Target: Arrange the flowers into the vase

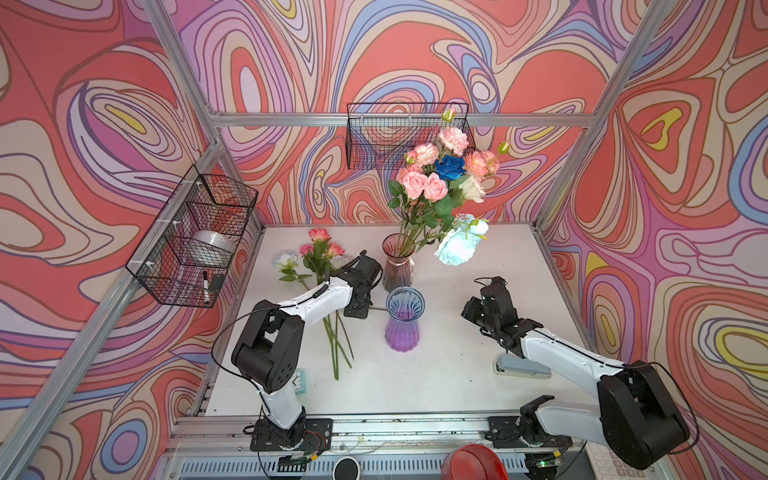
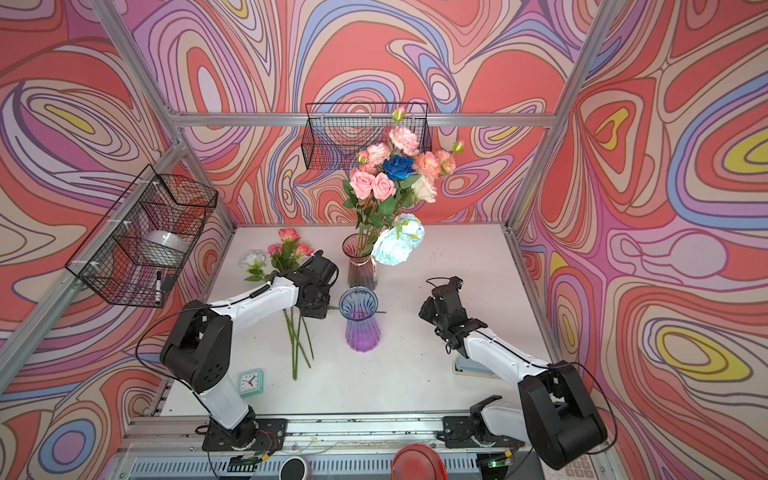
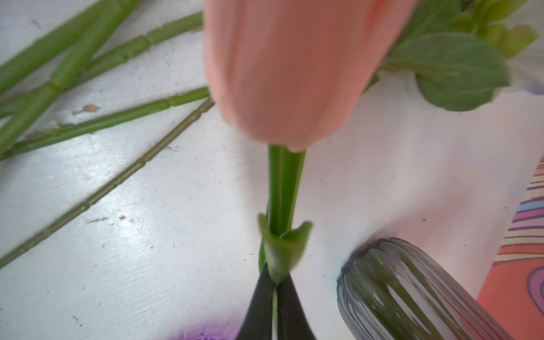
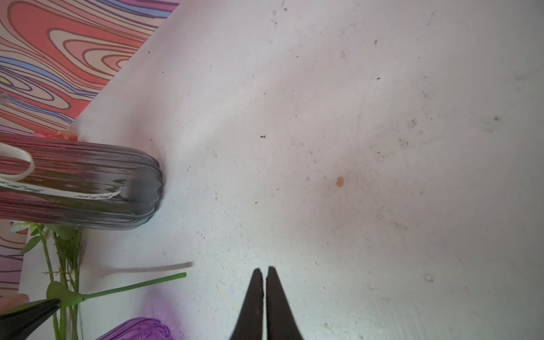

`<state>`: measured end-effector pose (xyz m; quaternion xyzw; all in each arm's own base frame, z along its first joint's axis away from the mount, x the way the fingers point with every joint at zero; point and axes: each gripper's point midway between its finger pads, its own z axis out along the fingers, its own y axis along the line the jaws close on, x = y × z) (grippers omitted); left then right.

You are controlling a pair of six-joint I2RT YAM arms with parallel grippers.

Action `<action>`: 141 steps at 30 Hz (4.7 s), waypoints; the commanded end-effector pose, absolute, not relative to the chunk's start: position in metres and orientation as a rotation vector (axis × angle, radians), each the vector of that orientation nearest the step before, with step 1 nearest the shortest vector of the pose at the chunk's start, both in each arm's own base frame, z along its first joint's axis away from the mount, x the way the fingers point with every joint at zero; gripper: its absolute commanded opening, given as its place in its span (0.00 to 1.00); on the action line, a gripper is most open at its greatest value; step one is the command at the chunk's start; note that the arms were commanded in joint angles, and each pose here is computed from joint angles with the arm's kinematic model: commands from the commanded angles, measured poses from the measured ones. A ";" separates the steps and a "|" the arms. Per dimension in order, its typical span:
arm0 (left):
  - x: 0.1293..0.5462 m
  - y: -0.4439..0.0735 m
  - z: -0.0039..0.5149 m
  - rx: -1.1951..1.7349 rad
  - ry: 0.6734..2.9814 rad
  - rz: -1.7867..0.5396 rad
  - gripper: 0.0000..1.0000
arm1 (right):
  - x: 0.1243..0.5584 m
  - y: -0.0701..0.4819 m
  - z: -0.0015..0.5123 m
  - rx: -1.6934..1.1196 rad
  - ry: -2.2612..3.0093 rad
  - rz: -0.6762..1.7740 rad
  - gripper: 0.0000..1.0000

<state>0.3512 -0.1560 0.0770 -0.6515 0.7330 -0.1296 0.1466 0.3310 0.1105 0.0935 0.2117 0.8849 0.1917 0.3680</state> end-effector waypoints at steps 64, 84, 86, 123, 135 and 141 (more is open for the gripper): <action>0.237 -0.199 0.416 0.144 1.587 -0.781 1.00 | 0.312 0.088 0.153 0.500 2.191 0.412 0.23; 0.313 -0.058 0.173 -0.701 2.170 -0.576 0.65 | 0.305 0.089 0.149 0.490 2.195 0.438 0.22; 0.327 -0.045 0.152 -0.791 2.172 -0.540 0.60 | 0.304 0.089 0.149 0.486 2.196 0.434 0.22; 0.401 0.013 0.017 -1.172 2.518 -0.180 0.04 | 0.297 0.078 0.160 0.498 2.179 0.385 0.19; 0.384 0.015 0.150 -0.971 2.247 -0.286 0.00 | 0.295 0.077 0.160 0.496 2.176 0.387 0.19; 0.351 0.000 0.261 -0.787 2.015 -0.390 0.00 | 0.295 0.077 0.165 0.497 2.166 0.392 0.19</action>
